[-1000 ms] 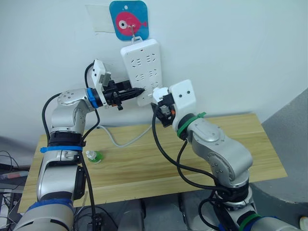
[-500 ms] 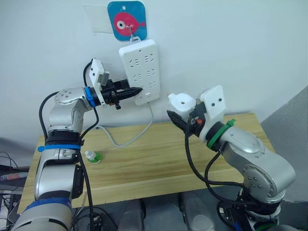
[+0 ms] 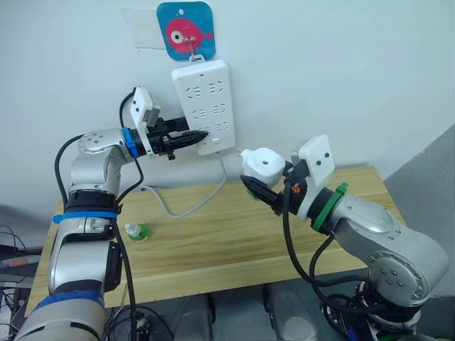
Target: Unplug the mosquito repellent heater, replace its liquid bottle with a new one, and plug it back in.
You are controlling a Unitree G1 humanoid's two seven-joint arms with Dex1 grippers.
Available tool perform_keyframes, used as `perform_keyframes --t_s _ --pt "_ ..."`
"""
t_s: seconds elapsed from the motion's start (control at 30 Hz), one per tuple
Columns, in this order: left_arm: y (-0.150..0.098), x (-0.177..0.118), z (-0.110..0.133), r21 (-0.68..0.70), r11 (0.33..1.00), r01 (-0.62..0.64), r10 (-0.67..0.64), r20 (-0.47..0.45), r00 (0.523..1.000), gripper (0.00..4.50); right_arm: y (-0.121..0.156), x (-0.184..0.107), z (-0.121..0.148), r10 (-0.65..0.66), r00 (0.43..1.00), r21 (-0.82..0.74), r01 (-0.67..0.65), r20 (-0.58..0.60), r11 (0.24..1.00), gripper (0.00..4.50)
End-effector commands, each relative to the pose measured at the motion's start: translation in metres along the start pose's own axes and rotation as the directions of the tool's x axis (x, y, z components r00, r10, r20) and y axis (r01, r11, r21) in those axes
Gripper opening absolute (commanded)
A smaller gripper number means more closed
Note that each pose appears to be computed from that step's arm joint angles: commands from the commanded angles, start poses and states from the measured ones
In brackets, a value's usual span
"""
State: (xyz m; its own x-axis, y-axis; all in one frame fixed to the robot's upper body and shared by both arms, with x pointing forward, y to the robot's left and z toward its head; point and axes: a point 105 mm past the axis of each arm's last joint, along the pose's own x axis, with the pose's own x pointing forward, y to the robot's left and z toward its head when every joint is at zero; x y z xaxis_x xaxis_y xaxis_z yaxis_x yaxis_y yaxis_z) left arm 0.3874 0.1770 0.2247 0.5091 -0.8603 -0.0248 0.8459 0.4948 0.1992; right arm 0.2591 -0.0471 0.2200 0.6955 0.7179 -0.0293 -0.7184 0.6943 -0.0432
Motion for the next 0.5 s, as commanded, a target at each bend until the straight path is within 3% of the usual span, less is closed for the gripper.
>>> perform_keyframes --t_s 0.03,0.13,0.4,0.5 --pt "0.007 -0.013 0.008 0.043 0.998 -0.047 0.047 0.003 0.999 3.52 0.001 -0.007 0.013 0.004 0.998 -0.039 -0.001 0.064 0.999 3.05" --pt "0.008 -0.025 0.011 0.05 0.996 -0.067 0.067 0.004 0.998 4.43 -0.004 -0.007 0.013 0.0 0.998 -0.047 0.003 0.063 0.999 3.05" --pt "-0.004 -0.053 0.013 0.044 0.993 -0.111 0.113 -0.024 0.993 4.47 -0.008 -0.006 0.014 0.006 0.997 -0.061 -0.001 0.077 0.998 3.05" --pt "-0.019 -0.06 0.012 0.023 0.994 -0.111 0.112 -0.022 0.993 4.47 -0.008 -0.006 0.015 0.009 0.997 -0.063 -0.003 0.081 0.998 3.05"
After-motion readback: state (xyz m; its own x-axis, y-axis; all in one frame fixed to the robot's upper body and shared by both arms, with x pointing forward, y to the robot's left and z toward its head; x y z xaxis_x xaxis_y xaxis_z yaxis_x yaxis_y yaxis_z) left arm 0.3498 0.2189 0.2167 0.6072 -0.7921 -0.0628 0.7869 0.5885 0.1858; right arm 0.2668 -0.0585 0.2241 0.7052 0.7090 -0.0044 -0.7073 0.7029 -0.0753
